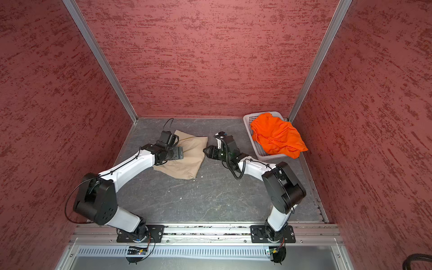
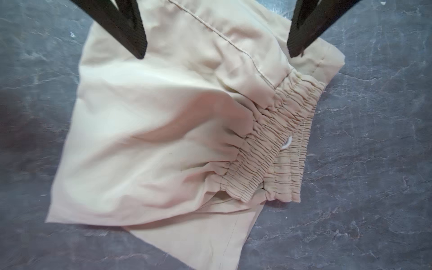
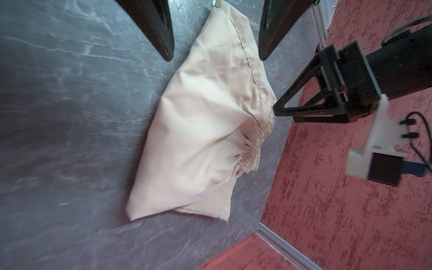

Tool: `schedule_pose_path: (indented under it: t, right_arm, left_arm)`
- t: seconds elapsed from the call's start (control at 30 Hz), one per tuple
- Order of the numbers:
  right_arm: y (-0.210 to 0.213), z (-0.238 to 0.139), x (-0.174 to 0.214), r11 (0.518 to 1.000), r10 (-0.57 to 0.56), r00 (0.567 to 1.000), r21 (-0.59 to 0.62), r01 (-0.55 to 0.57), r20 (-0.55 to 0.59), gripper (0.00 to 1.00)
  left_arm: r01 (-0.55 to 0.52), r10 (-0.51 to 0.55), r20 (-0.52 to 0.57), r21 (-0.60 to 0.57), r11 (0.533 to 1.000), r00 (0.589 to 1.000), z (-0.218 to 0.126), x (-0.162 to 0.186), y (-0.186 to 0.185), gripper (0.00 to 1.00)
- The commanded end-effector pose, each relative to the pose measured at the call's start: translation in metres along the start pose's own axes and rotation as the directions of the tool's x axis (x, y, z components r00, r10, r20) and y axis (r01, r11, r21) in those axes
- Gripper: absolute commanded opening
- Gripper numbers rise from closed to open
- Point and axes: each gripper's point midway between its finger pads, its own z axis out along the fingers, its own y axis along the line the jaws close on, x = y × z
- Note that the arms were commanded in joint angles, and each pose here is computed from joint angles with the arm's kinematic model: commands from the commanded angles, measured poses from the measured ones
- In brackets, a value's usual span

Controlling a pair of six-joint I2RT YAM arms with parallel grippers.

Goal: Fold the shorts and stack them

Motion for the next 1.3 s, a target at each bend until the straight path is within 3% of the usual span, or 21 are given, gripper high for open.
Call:
schedule_pose_path:
  t: [0.0, 0.2, 0.5, 0.97, 1.27]
  right_arm:
    - [-0.024, -0.004, 0.024, 0.998, 0.012, 0.999, 0.069, -0.009, -0.046, 0.59]
    - [-0.029, -0.011, 0.032, 0.998, 0.024, 0.999, 0.067, -0.021, -0.048, 0.59]
    - [-0.049, -0.03, 0.037, 0.994, 0.025, 0.999, 0.11, -0.022, -0.027, 0.59]
    - [-0.075, -0.044, 0.046, 0.984, 0.067, 0.997, 0.167, -0.062, -0.026, 0.59]
    - [-0.076, -0.046, 0.04, 0.982, 0.075, 0.997, 0.173, -0.071, -0.013, 0.59]
  left_arm:
    - [-0.092, 0.085, -0.086, -0.077, 0.993, 0.993, 0.021, 0.004, 0.006, 0.97]
    - [-0.139, 0.116, -0.205, -0.1, 0.985, 0.972, 0.066, 0.006, 0.004, 0.98]
    - [-0.007, -0.029, -0.292, -0.12, 0.993, 0.956, 0.104, -0.004, 0.053, 0.96]
    - [0.209, -0.249, -0.292, -0.161, 0.965, 0.924, 0.149, -0.053, 0.146, 0.96]
    - [0.324, -0.344, -0.23, -0.124, 0.938, 0.91, 0.159, -0.094, 0.158, 0.95]
